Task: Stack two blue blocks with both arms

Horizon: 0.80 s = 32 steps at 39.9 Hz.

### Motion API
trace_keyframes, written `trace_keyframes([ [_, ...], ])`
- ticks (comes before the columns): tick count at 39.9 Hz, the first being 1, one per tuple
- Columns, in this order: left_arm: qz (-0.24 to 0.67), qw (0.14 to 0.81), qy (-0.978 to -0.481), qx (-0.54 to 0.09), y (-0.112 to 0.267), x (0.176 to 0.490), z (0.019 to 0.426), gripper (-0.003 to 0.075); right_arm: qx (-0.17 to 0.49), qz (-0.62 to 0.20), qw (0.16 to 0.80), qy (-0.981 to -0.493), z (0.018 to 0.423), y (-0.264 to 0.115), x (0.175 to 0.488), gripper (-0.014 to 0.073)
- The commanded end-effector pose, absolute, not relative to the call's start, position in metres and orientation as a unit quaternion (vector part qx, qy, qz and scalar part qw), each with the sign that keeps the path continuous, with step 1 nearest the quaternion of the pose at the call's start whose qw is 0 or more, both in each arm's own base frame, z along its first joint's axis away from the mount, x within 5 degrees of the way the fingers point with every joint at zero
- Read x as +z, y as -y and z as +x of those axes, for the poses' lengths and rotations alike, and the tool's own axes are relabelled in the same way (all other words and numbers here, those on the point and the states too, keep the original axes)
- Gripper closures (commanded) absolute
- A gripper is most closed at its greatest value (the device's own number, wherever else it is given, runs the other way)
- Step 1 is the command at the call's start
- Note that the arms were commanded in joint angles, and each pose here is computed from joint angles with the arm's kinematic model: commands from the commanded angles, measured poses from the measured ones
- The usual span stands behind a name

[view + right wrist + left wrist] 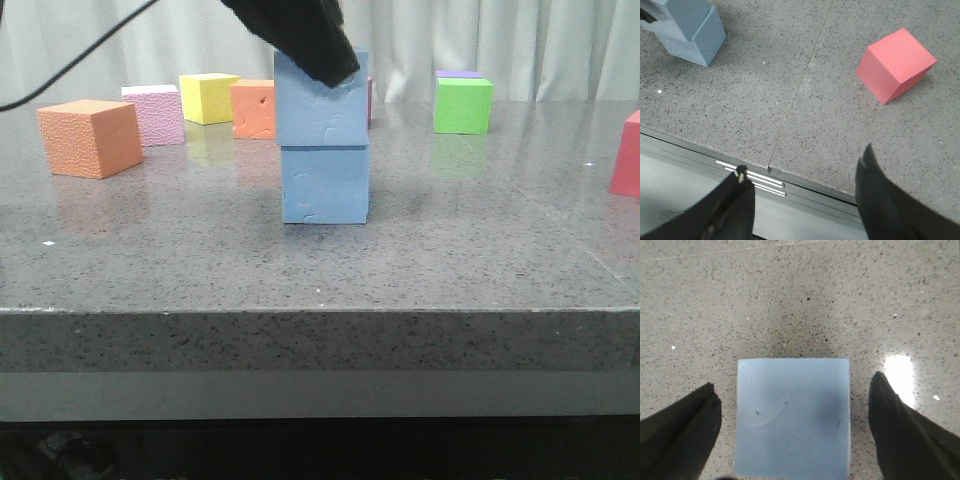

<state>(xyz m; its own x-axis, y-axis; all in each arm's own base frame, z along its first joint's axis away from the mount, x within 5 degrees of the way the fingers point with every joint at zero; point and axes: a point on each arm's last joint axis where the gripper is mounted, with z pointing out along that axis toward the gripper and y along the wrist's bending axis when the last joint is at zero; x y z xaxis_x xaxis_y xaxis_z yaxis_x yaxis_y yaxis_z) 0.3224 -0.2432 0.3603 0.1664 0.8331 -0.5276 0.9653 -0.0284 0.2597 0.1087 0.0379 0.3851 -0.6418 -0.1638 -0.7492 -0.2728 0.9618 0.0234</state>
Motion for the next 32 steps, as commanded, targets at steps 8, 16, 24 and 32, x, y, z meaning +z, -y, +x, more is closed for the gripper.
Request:
trace_keyframes([
  [8,0.627,0.373,-0.669,-0.142,0.224,0.433,0.285,0.0141,0.068,-0.118,0.448,-0.883,0.111,-0.037,0.398,0.0141],
  [16,0.467,0.406,-0.764,-0.184,0.190,0.473,0.264,0.0141,0.068,-0.118,0.448,-0.883,0.111,-0.037,0.398,0.0141],
  [24,0.317,0.425,-0.827,-0.185,0.137,0.500,0.240,0.0141,0.072,-0.118,0.463,-0.876,0.112,-0.038,0.400,0.0141],
  [32,0.265,0.433,-0.846,-0.162,0.098,0.483,0.202,0.0141,0.072,-0.118,0.464,-0.875,0.113,-0.038,0.400,0.0141],
])
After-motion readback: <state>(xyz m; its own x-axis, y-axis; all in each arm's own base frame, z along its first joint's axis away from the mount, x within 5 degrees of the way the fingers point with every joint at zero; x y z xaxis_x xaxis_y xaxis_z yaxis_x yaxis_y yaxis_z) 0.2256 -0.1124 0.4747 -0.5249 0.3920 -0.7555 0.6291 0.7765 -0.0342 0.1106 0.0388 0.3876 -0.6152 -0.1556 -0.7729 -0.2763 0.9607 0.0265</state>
